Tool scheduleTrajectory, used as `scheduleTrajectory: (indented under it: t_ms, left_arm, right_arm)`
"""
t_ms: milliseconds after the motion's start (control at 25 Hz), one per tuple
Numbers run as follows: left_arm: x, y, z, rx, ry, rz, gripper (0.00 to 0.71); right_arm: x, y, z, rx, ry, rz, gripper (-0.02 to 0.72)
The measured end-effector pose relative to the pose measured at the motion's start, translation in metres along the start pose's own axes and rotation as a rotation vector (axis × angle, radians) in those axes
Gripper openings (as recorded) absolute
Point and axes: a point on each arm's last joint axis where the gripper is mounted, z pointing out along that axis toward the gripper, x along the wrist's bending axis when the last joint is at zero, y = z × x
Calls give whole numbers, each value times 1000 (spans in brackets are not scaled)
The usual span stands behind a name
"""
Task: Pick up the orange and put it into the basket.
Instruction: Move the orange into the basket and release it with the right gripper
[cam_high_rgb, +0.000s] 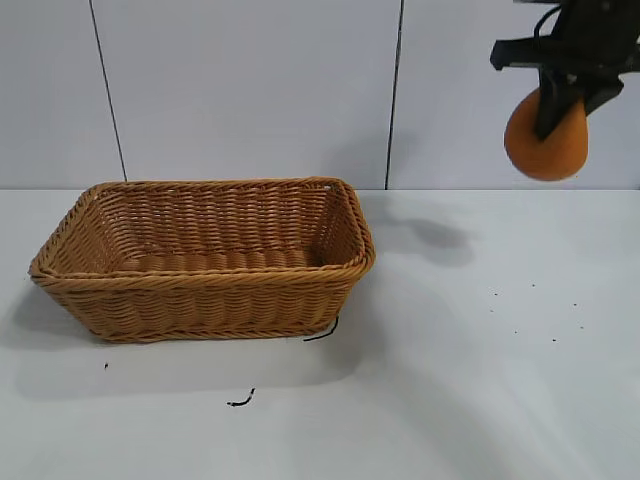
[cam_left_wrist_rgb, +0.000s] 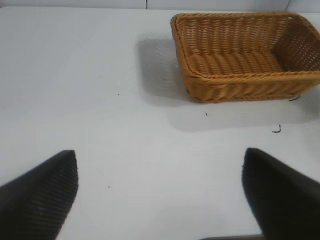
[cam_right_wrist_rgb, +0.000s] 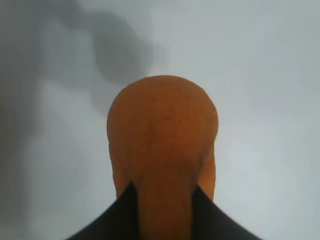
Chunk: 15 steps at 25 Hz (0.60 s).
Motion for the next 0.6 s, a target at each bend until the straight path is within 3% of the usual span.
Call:
scheduleTrajectory:
  t_ms: [160, 600]
  left_arm:
    - [0, 0, 0, 0, 0, 0, 639]
    - [0, 0, 0, 0, 0, 0, 639]
  right_arm:
    - [19, 6, -12, -35, 16, -42, 79]
    - [163, -23, -19, -84, 158, -337, 79]
